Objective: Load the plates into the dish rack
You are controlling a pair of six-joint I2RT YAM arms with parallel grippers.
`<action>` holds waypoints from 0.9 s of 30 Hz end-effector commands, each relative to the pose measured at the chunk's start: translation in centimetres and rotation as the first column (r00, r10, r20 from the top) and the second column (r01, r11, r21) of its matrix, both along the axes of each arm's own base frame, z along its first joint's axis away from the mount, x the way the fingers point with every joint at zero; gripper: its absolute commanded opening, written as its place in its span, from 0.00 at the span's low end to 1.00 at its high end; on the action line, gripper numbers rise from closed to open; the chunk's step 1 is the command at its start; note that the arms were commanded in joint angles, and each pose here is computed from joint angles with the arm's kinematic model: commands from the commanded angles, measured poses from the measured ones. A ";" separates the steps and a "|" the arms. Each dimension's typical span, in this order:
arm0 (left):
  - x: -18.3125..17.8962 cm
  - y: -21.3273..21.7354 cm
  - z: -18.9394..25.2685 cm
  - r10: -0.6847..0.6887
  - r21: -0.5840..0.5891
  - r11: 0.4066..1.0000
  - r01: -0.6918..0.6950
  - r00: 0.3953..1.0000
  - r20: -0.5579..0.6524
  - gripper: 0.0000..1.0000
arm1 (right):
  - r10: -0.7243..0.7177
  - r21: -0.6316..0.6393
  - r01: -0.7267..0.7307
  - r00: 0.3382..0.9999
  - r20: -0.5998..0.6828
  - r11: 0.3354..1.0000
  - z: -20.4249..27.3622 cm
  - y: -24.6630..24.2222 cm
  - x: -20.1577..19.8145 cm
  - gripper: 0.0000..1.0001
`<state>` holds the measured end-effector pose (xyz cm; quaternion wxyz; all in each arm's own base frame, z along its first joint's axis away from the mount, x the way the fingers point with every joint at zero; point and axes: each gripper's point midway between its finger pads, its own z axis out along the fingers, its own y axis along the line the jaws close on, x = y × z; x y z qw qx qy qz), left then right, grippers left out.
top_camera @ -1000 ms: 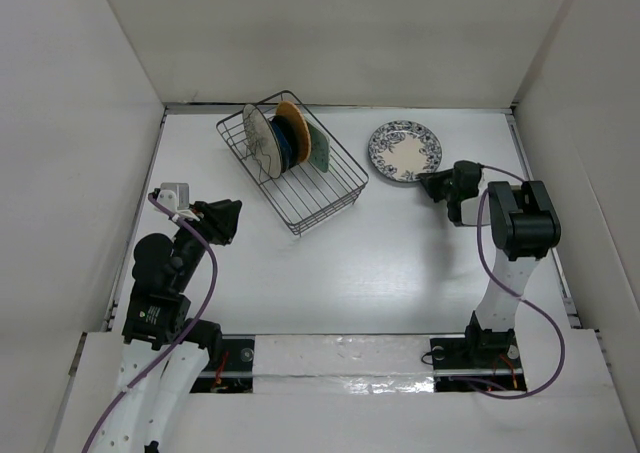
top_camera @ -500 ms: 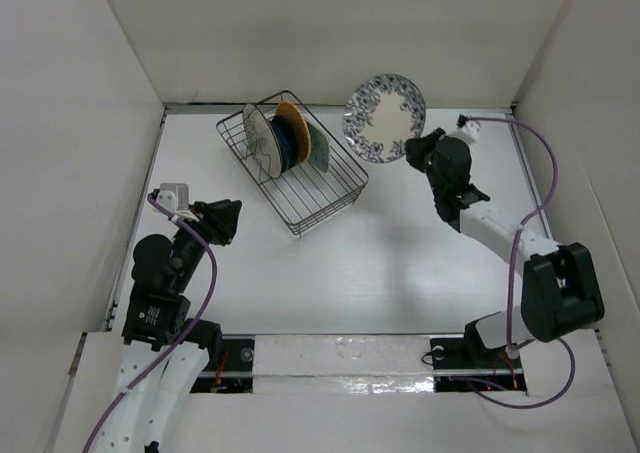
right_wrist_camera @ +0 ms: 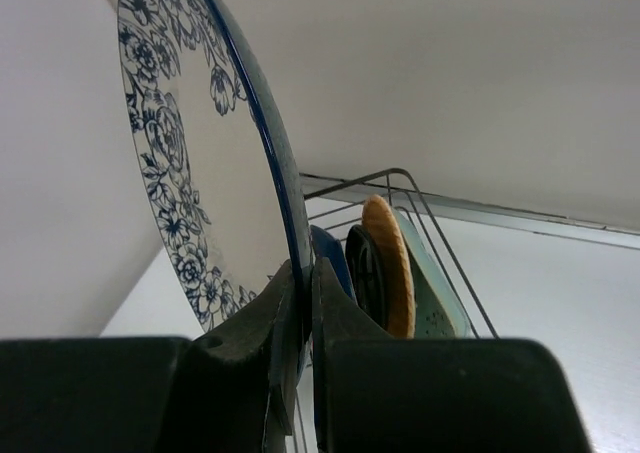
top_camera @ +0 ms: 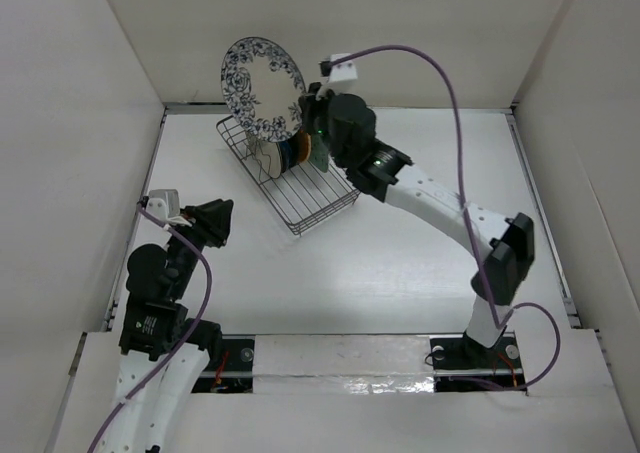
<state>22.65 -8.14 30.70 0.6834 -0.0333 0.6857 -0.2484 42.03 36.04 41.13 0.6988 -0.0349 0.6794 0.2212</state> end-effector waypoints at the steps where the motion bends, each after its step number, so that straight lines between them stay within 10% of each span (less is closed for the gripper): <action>1: -0.9 1.4 3.6 0.070 -0.030 0.997 -0.067 0.991 0.110 0.23 | -0.099 0.010 0.099 0.991 0.086 0.995 4.8 0.7 0.5 0.00; 27: -1.6 1.9 4.0 0.092 -0.048 0.995 -0.086 0.987 0.135 0.25 | -0.445 -0.349 0.512 0.858 0.258 0.785 -2.6 6.3 1.9 0.00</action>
